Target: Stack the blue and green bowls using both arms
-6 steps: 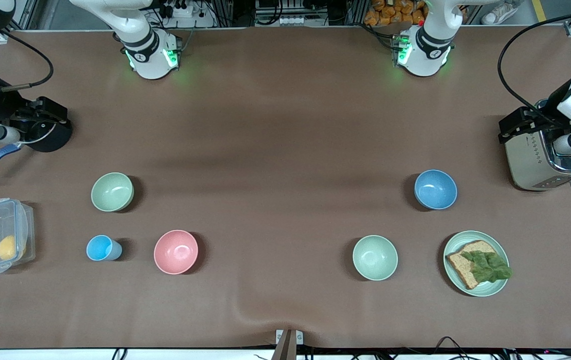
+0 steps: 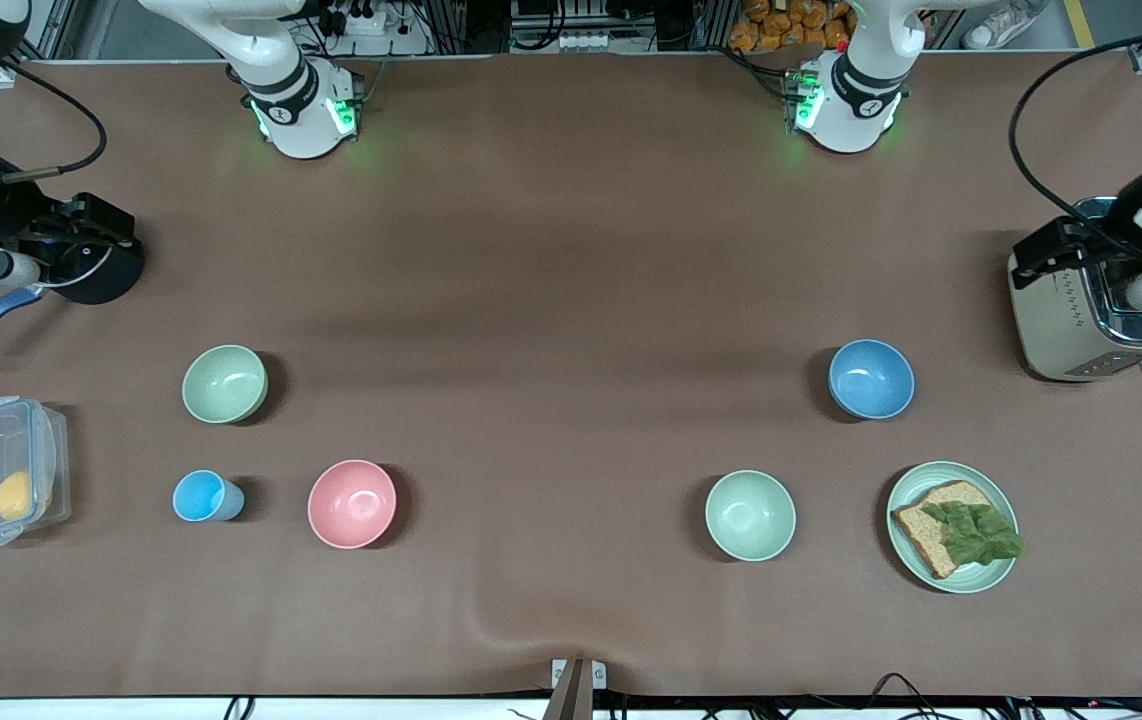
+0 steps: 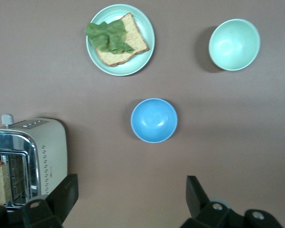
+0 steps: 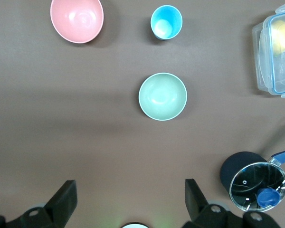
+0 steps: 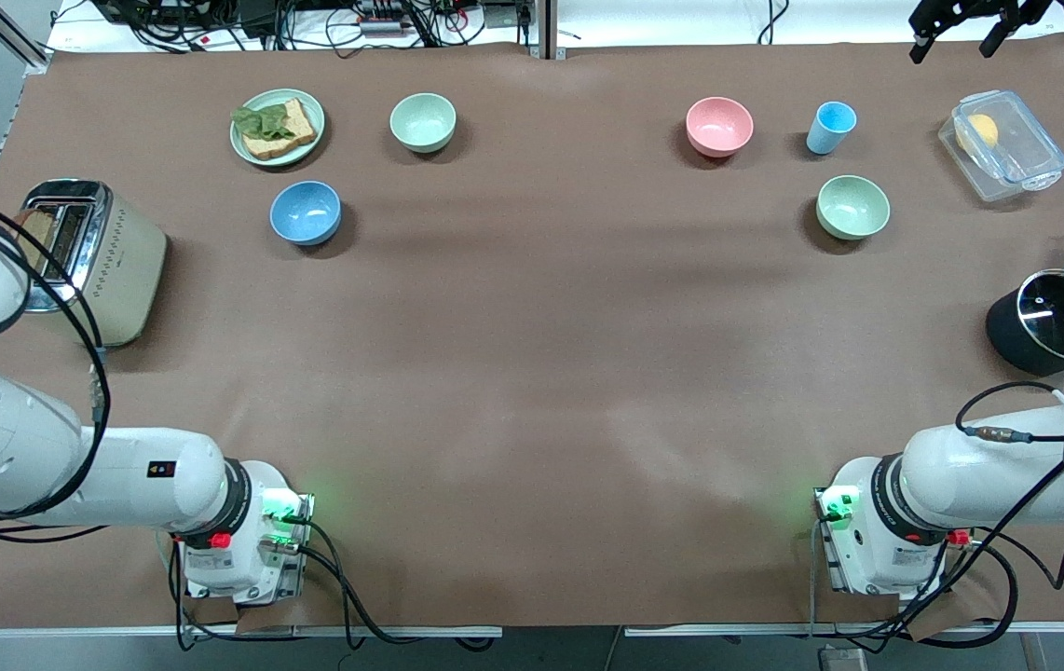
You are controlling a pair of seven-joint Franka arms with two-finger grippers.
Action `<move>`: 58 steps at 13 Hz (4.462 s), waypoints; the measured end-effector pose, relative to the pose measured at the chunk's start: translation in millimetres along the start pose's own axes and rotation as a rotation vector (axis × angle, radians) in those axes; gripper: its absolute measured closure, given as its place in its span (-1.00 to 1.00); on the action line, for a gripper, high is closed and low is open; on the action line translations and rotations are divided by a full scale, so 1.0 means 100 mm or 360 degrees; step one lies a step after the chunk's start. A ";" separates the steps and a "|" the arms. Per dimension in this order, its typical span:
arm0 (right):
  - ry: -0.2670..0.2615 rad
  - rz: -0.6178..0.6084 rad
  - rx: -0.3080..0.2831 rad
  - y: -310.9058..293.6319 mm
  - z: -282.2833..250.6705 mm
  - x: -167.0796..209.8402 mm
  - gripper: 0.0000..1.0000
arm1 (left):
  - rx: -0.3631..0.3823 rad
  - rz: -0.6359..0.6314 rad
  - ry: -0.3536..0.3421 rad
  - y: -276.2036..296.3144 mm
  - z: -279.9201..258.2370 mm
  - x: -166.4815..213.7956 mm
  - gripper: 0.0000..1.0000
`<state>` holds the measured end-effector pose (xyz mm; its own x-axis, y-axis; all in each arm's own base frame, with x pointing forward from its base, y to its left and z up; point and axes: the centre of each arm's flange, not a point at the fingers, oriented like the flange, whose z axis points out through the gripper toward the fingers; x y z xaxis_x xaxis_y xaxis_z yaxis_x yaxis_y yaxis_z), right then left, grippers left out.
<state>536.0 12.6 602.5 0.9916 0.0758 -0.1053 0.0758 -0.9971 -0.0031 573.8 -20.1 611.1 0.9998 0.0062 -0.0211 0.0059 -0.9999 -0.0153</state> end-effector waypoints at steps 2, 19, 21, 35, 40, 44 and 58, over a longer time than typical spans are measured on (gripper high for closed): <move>0.0019 0.0000 -0.0001 0.00 -0.05 0.00 -1.00 | -0.0010 -0.0036 -0.0062 -0.34 0.44 0.16 -1.00; -0.0368 0.0130 0.0099 1.18 3.32 1.27 -1.00 | -0.0059 -0.0036 -0.0116 -0.26 3.58 -0.08 -0.94; -0.0361 0.0100 0.0107 1.25 3.66 1.32 -1.00 | -0.0063 -0.0041 -0.0129 -0.27 3.69 -0.08 -0.75; -0.0588 0.0008 0.0294 1.35 4.16 1.14 -0.64 | -0.0081 -0.0128 -0.0129 -0.25 3.88 -0.01 0.92; -0.0553 0.0010 0.0360 1.37 4.14 1.15 0.58 | -0.0082 -0.0132 -0.0028 -0.26 3.62 0.18 0.92; -0.0496 -0.0008 0.0353 1.33 3.94 1.23 0.90 | -0.0084 -0.0079 0.0007 -0.10 2.81 0.40 0.92; -0.0413 0.0026 0.0576 -0.82 3.10 1.46 0.90 | -0.0079 -0.0015 -0.0070 0.52 1.67 0.29 0.92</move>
<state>641.8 103.6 279.5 0.9295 0.1021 -0.3544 -0.0273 -0.9392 -0.3423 599.1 -69.0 443.1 0.9977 0.0155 -0.0653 0.0177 -0.9993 0.0337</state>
